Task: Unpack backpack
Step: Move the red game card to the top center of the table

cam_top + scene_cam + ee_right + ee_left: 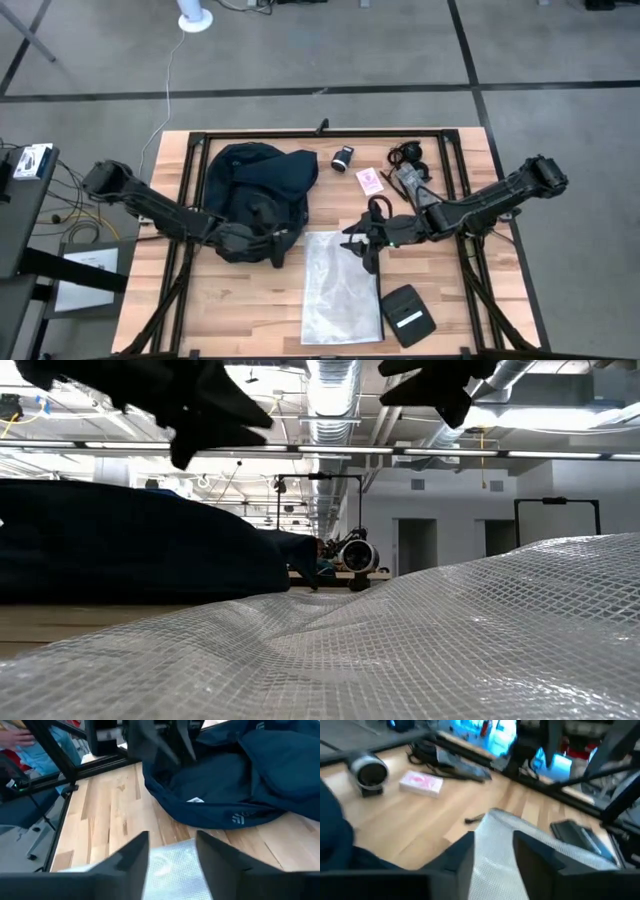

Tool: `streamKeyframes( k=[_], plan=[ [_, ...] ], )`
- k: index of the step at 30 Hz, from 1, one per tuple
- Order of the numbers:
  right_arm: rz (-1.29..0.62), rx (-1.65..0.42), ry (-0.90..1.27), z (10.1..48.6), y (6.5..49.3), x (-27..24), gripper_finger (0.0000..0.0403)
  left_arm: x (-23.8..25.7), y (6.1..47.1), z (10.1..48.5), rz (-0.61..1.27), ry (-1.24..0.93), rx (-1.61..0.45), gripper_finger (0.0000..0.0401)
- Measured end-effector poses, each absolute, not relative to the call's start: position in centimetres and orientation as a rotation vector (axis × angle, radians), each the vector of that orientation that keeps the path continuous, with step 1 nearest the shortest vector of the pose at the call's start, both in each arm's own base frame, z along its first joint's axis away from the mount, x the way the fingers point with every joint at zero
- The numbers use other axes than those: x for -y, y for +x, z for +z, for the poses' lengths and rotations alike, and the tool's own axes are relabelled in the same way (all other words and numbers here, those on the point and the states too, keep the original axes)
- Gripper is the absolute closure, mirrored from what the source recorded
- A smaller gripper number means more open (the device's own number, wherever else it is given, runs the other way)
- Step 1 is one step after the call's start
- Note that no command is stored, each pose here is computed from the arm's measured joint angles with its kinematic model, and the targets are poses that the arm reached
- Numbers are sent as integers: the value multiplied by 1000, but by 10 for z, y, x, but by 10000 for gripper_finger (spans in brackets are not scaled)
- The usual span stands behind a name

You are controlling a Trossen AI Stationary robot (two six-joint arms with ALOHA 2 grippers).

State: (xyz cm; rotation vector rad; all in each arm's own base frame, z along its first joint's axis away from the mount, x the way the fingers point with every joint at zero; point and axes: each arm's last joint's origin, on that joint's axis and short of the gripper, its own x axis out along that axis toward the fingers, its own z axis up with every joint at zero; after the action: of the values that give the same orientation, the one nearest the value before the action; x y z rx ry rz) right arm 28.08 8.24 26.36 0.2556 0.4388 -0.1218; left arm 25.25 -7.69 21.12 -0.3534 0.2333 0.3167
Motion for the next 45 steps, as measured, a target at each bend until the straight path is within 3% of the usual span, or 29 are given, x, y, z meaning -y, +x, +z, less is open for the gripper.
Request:
streamKeyframes(
  k=[4,8,14,20,31,37,41,45],
  plan=[
    [-129,-429,262,264,282,-80,160,78,267,210,275,-343,-262,222],
    [-123,-424,264,265,282,-80,143,80,283,212,218,-349,-287,208],
    [-131,-470,241,261,280,-80,143,82,302,225,81,-284,-299,214],
    [-173,-596,223,254,271,-74,142,66,306,237,131,-269,-294,218],
    [-201,-600,177,310,266,-59,143,62,305,241,139,-237,-297,219],
    [-225,-661,210,304,264,-61,143,63,302,233,185,-310,-376,220],
    [-279,-722,309,298,259,-64,151,71,295,226,239,-283,-437,240],
    [-274,-770,340,294,252,-76,189,76,290,220,262,-236,-501,286]
  ],
)
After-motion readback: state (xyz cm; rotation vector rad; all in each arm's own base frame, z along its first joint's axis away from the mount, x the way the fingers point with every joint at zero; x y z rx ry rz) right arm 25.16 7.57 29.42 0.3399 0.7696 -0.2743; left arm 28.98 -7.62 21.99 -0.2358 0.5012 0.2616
